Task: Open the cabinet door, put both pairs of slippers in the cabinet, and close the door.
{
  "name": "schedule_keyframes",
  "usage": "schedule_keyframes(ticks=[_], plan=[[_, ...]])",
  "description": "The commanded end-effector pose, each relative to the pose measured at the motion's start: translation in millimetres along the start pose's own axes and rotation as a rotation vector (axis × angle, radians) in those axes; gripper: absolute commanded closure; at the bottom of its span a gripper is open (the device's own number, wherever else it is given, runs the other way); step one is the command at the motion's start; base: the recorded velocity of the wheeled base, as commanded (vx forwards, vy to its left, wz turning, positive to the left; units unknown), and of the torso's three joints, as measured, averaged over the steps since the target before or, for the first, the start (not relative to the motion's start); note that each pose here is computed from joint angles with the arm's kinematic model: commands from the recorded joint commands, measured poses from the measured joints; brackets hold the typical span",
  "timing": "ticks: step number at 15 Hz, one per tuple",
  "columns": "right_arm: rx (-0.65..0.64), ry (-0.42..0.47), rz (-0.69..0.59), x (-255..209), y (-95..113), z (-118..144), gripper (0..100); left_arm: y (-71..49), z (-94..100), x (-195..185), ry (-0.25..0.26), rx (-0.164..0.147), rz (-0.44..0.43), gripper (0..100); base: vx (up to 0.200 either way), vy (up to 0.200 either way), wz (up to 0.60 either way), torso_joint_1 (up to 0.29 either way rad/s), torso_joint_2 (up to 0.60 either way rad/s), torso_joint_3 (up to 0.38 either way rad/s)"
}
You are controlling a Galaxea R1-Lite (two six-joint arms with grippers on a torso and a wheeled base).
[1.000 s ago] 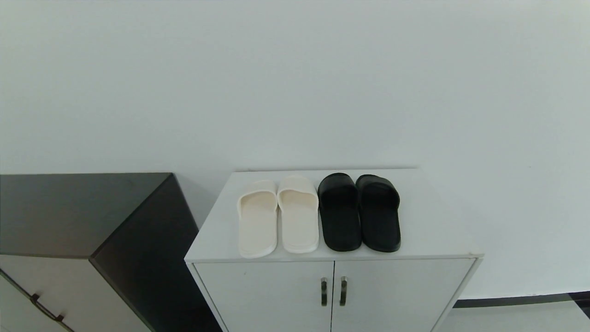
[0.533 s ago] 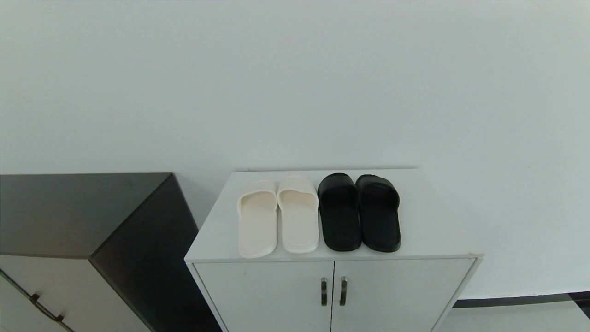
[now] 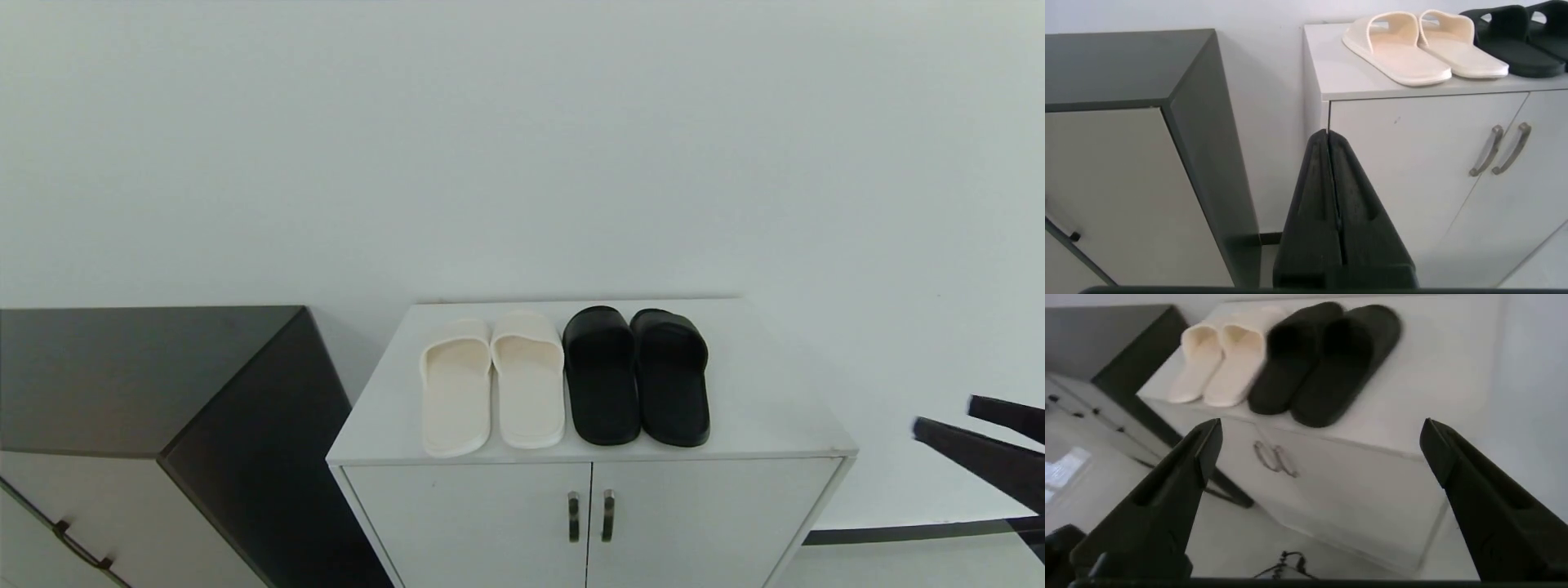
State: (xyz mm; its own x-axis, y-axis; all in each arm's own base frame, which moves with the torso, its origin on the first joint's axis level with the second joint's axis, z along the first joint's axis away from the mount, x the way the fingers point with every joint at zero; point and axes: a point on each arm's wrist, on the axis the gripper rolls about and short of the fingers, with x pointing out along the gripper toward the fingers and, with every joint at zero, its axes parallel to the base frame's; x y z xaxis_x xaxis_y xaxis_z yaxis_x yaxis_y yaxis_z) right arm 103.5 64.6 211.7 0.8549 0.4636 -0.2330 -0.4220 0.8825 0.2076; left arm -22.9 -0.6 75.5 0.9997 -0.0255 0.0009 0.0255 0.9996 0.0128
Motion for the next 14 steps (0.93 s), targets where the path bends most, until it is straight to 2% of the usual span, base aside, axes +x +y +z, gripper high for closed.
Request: schedule_keyframes(ticks=[1, 2, 5, 9, 14], plan=[[0.007, 0.077, 0.002, 71, 30, 10, 0, 0.0, 0.0, 0, 0.001, -0.002, -0.002, 100, 0.0, 0.0, 0.0, 0.0, 0.0, 0.0], [0.0, 0.088, -0.051, 91, 34, 10, 0, 0.0, 0.0, 0, 0.001, -0.002, -0.002, 100, 0.0, 0.0, 0.0, 0.0, 0.0, 0.0], [0.024, 0.049, -0.077, 139, 49, 6, 0, 0.0, 0.0, 0, 0.001, -0.001, -0.001, 100, 0.0, 0.0, 0.0, 0.0, 0.0, 0.0], [-0.013, 0.024, -0.266, 191, 67, -5, 0, 0.0, 0.0, 0, 0.001, -0.005, -0.002, 100, 0.0, 0.0, 0.0, 0.0, 0.0, 0.0], [-0.03, 0.031, -0.327, 251, 79, -19, 0, 0.0, 0.0, 0, 0.001, 0.001, -0.004, 100, 0.0, 0.0, 0.0, 0.0, 0.0, 0.0]])
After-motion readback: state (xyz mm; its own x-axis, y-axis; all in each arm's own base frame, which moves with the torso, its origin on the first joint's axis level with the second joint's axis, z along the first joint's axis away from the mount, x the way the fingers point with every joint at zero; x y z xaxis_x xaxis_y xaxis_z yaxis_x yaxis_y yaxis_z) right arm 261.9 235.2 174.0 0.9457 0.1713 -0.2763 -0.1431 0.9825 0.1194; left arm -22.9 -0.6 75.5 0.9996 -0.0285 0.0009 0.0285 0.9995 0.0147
